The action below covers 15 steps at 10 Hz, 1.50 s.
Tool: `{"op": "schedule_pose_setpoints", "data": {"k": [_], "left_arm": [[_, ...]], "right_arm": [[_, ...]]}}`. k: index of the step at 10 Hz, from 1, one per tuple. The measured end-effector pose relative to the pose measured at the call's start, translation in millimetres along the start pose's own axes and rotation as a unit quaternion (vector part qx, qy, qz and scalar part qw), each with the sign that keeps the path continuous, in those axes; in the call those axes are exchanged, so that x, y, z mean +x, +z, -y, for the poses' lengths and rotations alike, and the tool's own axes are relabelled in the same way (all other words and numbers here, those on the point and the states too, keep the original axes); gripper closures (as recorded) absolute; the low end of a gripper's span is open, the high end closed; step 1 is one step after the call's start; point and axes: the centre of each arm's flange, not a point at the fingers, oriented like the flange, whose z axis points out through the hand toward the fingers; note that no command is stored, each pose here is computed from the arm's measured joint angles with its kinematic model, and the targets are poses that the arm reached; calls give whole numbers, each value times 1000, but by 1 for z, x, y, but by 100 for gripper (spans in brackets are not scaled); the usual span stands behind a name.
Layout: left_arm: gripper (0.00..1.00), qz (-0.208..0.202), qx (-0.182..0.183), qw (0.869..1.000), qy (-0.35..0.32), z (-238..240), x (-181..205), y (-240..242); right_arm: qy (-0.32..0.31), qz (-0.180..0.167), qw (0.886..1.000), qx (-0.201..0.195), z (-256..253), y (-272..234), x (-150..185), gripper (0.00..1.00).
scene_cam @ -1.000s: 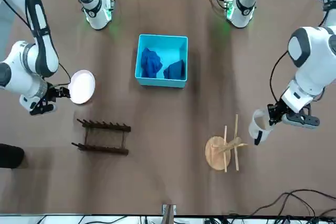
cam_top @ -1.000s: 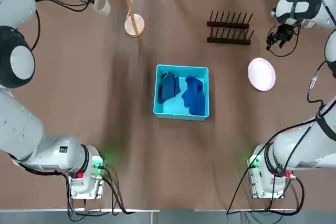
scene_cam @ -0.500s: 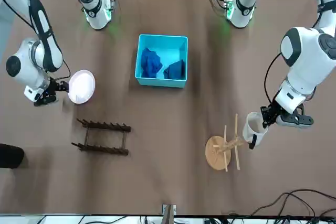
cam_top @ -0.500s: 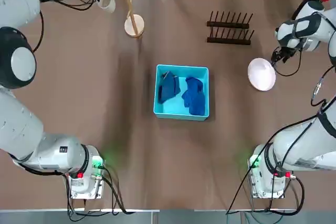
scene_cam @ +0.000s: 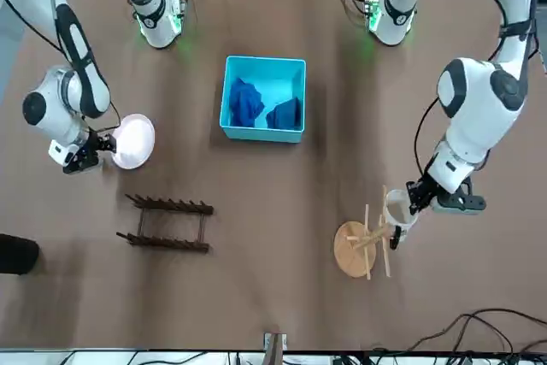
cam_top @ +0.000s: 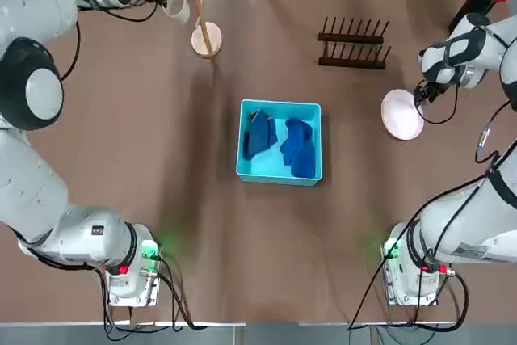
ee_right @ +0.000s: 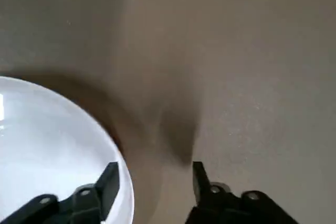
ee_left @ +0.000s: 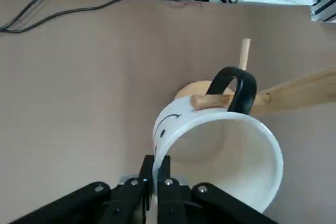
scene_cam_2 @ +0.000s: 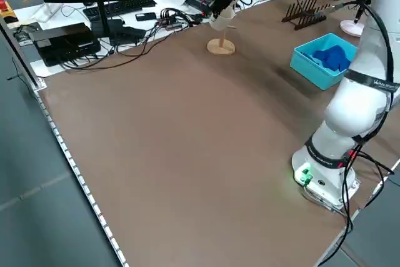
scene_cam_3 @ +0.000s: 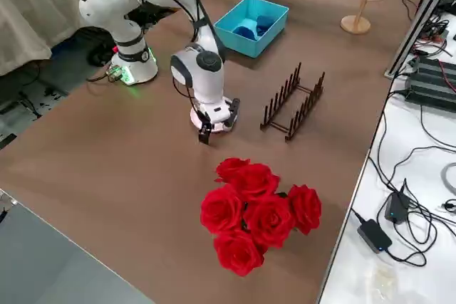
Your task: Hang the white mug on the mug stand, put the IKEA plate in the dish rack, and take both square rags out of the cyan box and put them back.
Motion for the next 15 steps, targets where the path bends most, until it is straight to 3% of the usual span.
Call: {"op": "schedule_pose_setpoints", "data": {"k": [3,5,6,8,11,13,15], "left_arm": [[93,3,-6,1000,-14,-11,1,10],[86,4,-11,1000,-22,-20,1,14],[80,3,-12,1000,-26,-21,2,13],[51,-2,-12,1000,-29,-18,9,2],[7,45,4,999,-8,0,10,-61],[2,104,10,994,16,1,-7,-110],[0,159,8,986,58,-40,-37,-146]], "right_arm": [[-6,-1,1000,-1,5,2,3,59],[-10,-2,1000,-1,8,2,5,74],[-10,-2,1000,-1,8,2,5,78],[-15,1,1000,1,12,-3,7,93],[-29,26,999,8,14,-16,15,97],[-47,76,996,14,6,-62,24,97],[-47,130,990,21,-9,-128,31,97]]}}
